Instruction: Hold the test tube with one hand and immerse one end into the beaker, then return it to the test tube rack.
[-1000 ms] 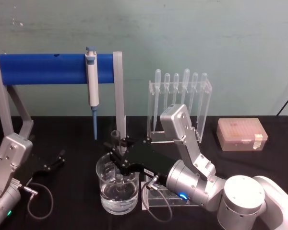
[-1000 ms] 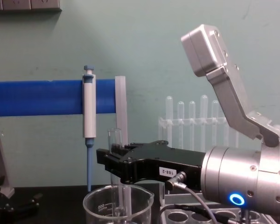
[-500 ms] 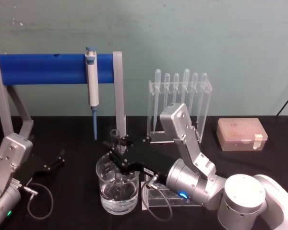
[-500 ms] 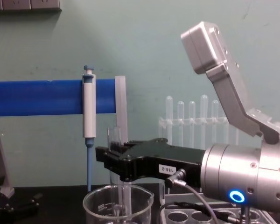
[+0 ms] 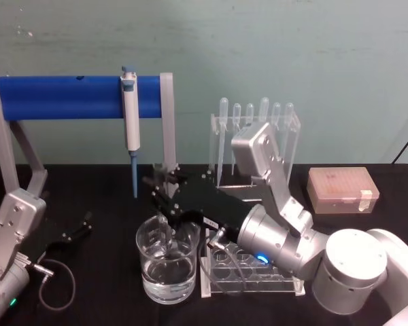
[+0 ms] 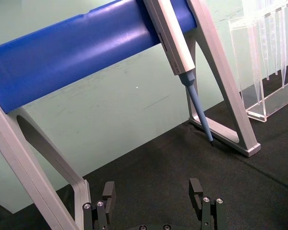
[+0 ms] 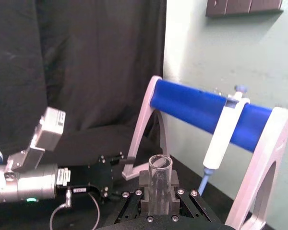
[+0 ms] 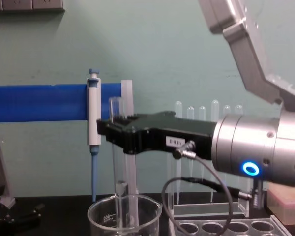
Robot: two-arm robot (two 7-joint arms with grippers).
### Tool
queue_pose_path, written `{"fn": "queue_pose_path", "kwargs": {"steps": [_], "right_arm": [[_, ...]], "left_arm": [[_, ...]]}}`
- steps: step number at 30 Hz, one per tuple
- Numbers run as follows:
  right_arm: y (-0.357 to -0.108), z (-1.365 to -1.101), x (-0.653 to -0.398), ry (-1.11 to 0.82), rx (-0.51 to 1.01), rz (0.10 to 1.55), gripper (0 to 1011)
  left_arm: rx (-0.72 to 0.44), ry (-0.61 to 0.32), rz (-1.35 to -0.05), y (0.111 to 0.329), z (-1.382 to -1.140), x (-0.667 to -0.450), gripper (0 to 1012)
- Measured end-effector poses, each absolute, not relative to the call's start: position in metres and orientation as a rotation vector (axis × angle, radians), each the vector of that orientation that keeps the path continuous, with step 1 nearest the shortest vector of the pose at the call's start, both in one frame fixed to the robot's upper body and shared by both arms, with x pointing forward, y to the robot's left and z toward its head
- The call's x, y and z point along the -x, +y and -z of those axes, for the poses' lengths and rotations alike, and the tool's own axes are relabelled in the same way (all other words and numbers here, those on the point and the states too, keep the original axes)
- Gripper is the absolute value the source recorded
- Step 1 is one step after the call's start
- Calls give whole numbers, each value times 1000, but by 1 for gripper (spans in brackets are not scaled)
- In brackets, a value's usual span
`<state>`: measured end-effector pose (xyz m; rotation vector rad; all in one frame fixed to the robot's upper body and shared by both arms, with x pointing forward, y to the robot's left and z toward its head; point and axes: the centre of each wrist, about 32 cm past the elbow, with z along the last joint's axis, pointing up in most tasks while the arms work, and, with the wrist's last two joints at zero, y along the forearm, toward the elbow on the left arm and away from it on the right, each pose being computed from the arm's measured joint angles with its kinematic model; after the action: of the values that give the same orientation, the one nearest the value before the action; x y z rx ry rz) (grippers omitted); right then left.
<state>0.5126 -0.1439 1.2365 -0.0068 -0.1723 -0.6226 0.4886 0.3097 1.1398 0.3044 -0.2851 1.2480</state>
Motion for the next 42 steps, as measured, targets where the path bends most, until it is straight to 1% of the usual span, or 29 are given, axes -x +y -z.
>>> {"fn": "queue_pose_path", "kwargs": {"steps": [23, 32, 42], "right_arm": [[-152, -1282, -511, -175, -29, 634, 228], [-173, -1291, -504, -178, -41, 680, 228], [-209, -1290, -490, -181, -24, 754, 228]], "left_arm": [[-304, -285, -1248, 310, -1140, -489, 1000], [-304, -285, -1248, 310, -1140, -489, 1000], [-304, -285, -1248, 310, -1140, -489, 1000]]}}
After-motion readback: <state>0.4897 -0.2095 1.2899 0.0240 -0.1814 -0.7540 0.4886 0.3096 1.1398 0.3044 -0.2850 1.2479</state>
